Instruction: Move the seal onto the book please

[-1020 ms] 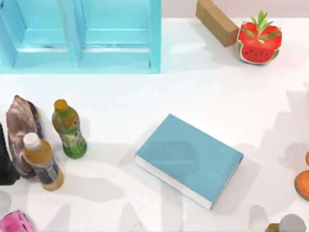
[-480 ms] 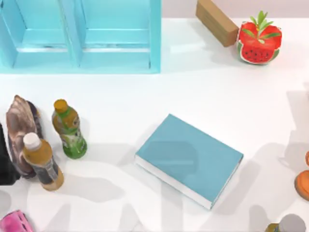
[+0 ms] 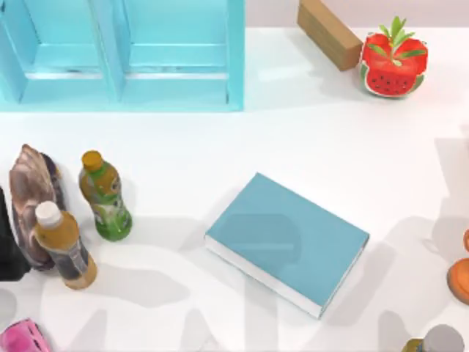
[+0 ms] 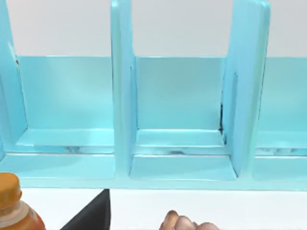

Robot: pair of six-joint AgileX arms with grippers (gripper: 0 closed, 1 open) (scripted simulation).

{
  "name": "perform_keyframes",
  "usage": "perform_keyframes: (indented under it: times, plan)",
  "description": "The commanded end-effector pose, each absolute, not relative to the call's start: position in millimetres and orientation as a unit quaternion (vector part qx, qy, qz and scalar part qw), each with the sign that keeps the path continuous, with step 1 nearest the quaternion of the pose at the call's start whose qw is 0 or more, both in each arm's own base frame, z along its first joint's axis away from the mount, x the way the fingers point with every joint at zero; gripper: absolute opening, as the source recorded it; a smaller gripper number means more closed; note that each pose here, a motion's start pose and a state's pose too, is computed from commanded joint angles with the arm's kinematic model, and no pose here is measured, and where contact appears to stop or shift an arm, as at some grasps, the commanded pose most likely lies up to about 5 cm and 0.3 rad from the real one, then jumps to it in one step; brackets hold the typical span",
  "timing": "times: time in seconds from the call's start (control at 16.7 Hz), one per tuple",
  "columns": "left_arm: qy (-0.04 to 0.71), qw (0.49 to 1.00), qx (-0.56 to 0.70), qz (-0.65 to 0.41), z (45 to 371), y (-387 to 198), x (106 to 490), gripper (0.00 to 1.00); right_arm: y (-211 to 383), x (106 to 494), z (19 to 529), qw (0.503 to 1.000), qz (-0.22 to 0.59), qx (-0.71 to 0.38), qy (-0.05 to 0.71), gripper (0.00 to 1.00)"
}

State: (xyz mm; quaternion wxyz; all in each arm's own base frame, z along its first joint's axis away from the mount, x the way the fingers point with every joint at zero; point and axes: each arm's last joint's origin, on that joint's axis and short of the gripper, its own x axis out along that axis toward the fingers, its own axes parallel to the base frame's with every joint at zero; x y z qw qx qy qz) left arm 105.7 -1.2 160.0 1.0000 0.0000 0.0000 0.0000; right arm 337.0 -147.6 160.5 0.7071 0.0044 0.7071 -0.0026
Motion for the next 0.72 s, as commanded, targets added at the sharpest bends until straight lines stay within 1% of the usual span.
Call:
perform_keyframes:
  times: [0.3, 0.36, 0.72]
  plan:
    - [0.0, 1.0, 0.0, 0.0, 160.0, -1.2, 105.7, 1.0, -147.6, 337.0, 160.5, 0.707, -0.003, 0.004, 0.707, 0.02]
    - [0.0, 1.0, 0.0, 0.0, 160.0, -1.2, 105.7, 1.0, -147.6, 337.0, 160.5, 0.707, -0.003, 0.004, 0.707, 0.0]
    - [0.0, 1.0, 0.0, 0.0, 160.0, -1.2, 105.7, 1.0, -147.6, 337.0, 160.5, 0.707, -0.003, 0.004, 0.707, 0.0]
